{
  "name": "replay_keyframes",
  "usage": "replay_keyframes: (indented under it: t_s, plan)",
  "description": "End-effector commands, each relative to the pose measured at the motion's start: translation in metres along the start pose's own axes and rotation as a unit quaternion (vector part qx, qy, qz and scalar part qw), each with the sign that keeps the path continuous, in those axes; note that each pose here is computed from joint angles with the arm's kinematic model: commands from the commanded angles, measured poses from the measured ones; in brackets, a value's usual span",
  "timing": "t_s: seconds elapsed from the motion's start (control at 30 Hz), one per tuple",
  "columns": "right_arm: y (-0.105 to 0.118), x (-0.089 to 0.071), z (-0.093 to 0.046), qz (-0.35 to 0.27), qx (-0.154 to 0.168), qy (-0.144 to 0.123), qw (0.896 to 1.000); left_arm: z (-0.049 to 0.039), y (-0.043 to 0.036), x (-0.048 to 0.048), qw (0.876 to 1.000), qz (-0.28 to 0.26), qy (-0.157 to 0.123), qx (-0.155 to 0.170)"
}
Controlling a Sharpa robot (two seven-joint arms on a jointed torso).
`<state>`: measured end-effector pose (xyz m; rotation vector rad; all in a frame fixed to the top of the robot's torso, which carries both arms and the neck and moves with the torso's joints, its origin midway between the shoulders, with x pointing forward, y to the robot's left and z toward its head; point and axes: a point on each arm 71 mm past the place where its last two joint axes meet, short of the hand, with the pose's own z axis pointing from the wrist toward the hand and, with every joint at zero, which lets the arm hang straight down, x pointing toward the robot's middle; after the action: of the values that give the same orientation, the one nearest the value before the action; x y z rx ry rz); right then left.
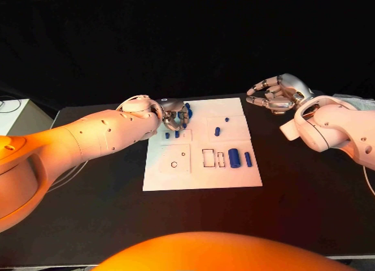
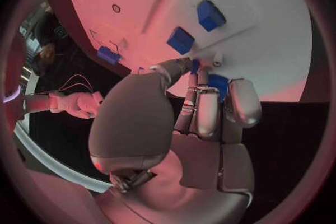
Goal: Assemble the parts on the task board
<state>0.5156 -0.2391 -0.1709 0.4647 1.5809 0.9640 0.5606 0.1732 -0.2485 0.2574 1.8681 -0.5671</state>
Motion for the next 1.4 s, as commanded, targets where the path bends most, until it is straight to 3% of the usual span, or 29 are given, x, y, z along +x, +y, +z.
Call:
replay_keyframes:
  t_s: [0.03, 0.47, 1.4]
  plan:
    - [0.0017, -0.0002, 0.0001, 0.0, -0.004, 0.002, 1.0, 0.0007, -0.0012, 0.0019, 1.0, -0.004, 0.009, 0.002]
    - [0.0035, -0.0012, 0.0005, -0.001, -0.006, 0.002, 1.0, 0.0011, 0.0003, 0.0033, 1.0, -0.004, 0.016, -0.004]
    - [0.0048, -0.0012, 0.0001, -0.002, -0.007, 0.004, 1.0, -0.0029, 0.0037, -0.0001, 0.999, -0.027, -0.026, 0.01]
